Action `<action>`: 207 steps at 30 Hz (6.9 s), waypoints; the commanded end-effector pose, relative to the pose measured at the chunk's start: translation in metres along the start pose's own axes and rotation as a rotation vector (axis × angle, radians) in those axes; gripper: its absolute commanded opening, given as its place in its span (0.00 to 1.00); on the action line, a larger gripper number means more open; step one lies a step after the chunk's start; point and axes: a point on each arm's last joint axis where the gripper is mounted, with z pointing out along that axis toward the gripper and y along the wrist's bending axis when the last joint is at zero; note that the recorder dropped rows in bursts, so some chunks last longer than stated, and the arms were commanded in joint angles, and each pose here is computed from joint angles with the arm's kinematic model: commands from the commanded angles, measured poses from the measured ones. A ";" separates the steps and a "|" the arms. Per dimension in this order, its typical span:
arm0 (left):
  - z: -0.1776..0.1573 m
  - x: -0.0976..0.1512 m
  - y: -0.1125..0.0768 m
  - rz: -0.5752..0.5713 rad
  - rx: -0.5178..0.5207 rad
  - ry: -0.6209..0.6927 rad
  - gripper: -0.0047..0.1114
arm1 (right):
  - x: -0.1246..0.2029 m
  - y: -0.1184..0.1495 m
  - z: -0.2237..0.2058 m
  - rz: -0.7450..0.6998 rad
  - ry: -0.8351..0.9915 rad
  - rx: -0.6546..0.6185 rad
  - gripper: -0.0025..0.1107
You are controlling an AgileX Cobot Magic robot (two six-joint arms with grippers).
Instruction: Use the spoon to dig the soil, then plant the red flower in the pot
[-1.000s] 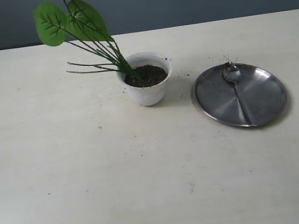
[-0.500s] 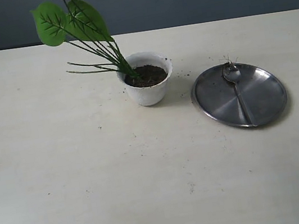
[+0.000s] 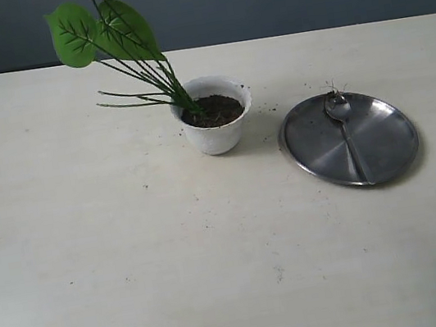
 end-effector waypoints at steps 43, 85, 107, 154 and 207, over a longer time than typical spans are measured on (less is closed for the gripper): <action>-0.078 -0.040 0.011 0.166 -0.562 -0.188 0.04 | 0.000 0.000 0.000 -0.005 -0.008 0.005 0.02; -0.157 0.167 -0.007 -0.074 -0.705 0.069 0.04 | 0.000 0.000 0.000 -0.005 -0.008 0.005 0.02; -0.156 0.202 -0.007 -0.102 -0.666 0.278 0.04 | 0.000 0.000 0.000 -0.005 -0.008 0.005 0.02; -0.155 0.212 -0.007 0.067 -0.612 0.343 0.04 | 0.000 0.000 0.000 -0.005 -0.008 0.005 0.02; -0.154 0.212 -0.008 0.069 -0.597 0.342 0.04 | 0.000 0.000 0.000 -0.005 -0.008 0.005 0.02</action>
